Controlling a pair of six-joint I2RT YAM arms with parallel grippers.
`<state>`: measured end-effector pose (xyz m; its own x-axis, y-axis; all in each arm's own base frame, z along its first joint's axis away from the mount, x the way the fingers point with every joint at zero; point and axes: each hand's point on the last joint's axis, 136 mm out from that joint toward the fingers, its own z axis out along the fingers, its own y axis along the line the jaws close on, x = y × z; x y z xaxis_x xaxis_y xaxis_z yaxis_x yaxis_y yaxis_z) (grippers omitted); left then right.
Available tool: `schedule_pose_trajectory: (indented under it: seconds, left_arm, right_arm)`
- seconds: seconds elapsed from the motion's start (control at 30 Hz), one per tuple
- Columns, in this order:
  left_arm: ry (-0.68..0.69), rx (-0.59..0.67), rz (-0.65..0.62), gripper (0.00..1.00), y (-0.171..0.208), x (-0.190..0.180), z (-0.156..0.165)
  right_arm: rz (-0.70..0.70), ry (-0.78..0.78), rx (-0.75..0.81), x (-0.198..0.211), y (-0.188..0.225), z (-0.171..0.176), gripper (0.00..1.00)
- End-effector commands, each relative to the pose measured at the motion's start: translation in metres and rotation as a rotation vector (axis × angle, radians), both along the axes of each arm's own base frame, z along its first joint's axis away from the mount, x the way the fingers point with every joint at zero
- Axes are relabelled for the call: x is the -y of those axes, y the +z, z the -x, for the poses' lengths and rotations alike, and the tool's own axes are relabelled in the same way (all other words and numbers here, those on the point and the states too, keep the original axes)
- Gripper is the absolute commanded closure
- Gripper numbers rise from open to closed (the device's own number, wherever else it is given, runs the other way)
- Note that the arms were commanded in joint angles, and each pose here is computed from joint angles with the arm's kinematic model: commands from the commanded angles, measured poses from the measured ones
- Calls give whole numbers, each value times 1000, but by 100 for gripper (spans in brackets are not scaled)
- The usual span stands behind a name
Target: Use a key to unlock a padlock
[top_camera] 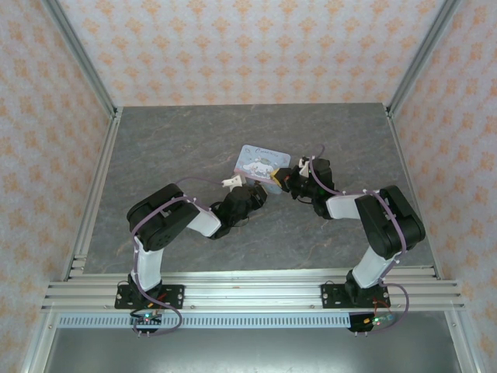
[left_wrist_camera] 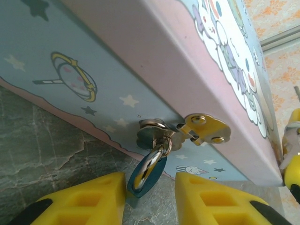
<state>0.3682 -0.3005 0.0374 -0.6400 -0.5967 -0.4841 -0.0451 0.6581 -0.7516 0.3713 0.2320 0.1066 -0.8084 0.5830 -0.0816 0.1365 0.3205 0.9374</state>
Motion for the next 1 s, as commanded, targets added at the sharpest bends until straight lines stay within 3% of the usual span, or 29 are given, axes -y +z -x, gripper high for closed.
schedule_pose_trajectory:
  seconds: [0.0,0.4,0.63,0.97]
  left_arm:
    - [16,-80,-164,68,-33,-21,12]
    - [10,-85,-184,77,-35,-18,9]
    - [-35,-84,-154,100,-25,-11,7]
    - [-179,-179,-54,100,18,1,8]
  right_arm:
    - [1,-9,-19,3,-7,-2,100]
    - [3,-7,-22,3,-9,-1,100]
    - [-3,-9,-17,3,-6,-2,100]
    - [-51,-8,37,6,32,7,100]
